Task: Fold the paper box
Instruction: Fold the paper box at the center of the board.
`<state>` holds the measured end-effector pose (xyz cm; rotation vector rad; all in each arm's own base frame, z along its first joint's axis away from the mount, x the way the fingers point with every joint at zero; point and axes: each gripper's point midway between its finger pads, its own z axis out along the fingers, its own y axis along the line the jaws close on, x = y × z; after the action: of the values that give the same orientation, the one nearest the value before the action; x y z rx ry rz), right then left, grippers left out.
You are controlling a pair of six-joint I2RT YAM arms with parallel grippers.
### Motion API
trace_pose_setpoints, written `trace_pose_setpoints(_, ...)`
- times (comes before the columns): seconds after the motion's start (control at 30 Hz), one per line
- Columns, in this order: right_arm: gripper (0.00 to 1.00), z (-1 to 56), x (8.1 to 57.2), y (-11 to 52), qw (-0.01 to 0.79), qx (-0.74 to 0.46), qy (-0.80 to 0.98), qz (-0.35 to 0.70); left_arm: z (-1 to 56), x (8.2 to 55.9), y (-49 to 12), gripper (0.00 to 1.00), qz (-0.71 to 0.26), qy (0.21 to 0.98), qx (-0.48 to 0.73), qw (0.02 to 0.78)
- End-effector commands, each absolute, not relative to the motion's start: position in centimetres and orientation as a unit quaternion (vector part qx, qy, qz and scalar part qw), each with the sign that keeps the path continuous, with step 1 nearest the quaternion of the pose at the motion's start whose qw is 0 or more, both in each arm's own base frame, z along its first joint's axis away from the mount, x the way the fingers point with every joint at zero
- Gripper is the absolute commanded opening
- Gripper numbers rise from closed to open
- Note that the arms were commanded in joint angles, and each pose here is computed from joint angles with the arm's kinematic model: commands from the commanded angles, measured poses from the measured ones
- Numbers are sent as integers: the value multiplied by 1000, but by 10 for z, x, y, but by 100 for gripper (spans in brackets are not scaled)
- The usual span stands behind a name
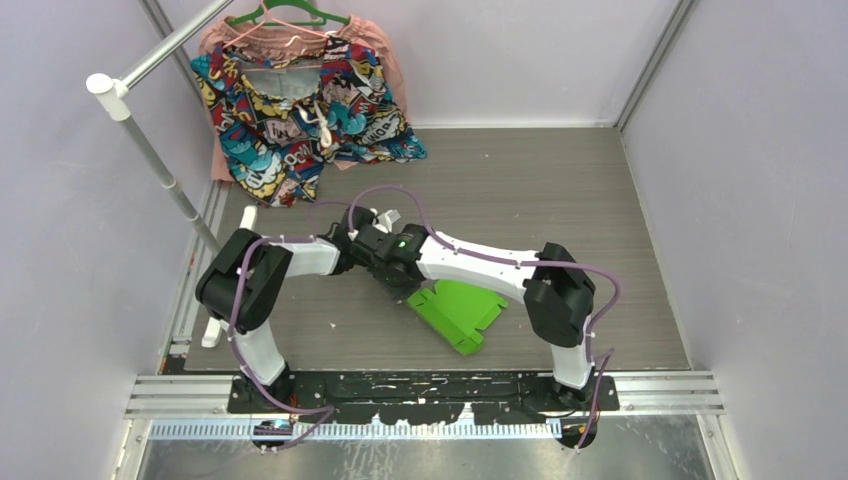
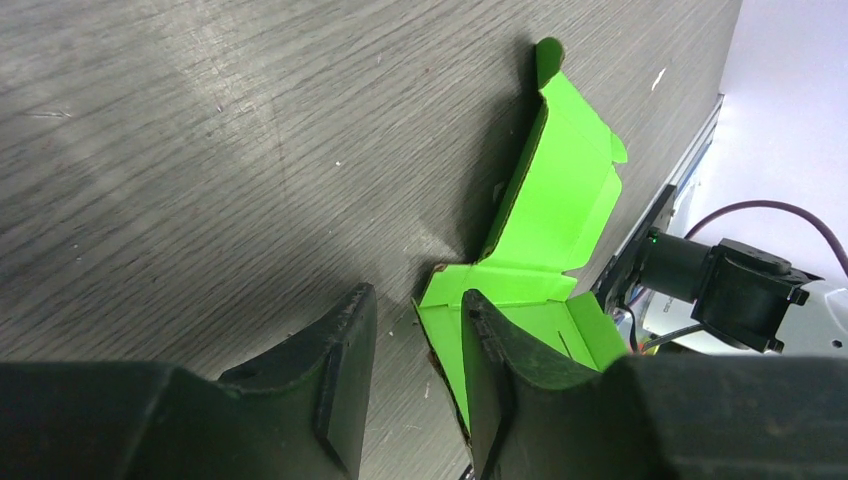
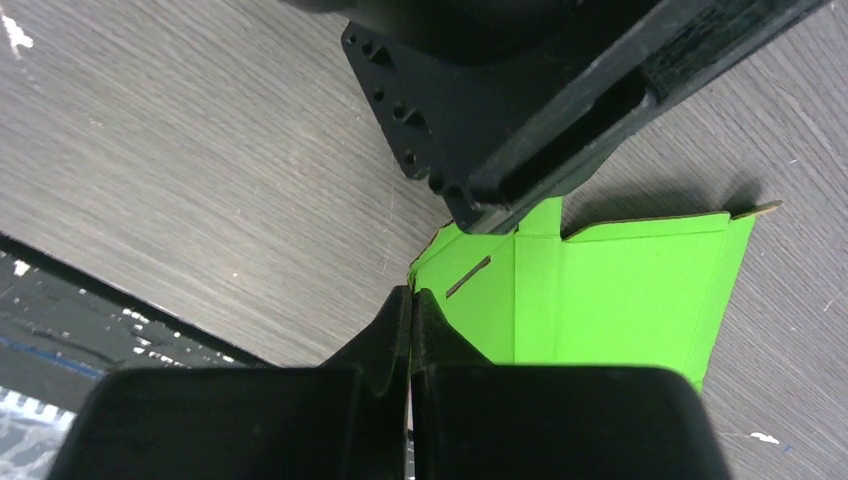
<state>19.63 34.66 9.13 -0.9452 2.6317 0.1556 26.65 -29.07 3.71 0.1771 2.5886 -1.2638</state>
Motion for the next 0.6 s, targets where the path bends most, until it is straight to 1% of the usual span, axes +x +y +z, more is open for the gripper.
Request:
trace_pose_setpoints(0.0,1,102,206,352,207,-316,925,30,44,273,-300,38,-447,880,73,144)
trace_pose_setpoints(0.33,1,115,212,351,239,-323,915,19,45,265,-304,38,-449,879,80,140)
trace_pose_setpoints(0.57,1,105,223,350,274,-300,914,-17,46,262,-306,37,-451,878,79,140)
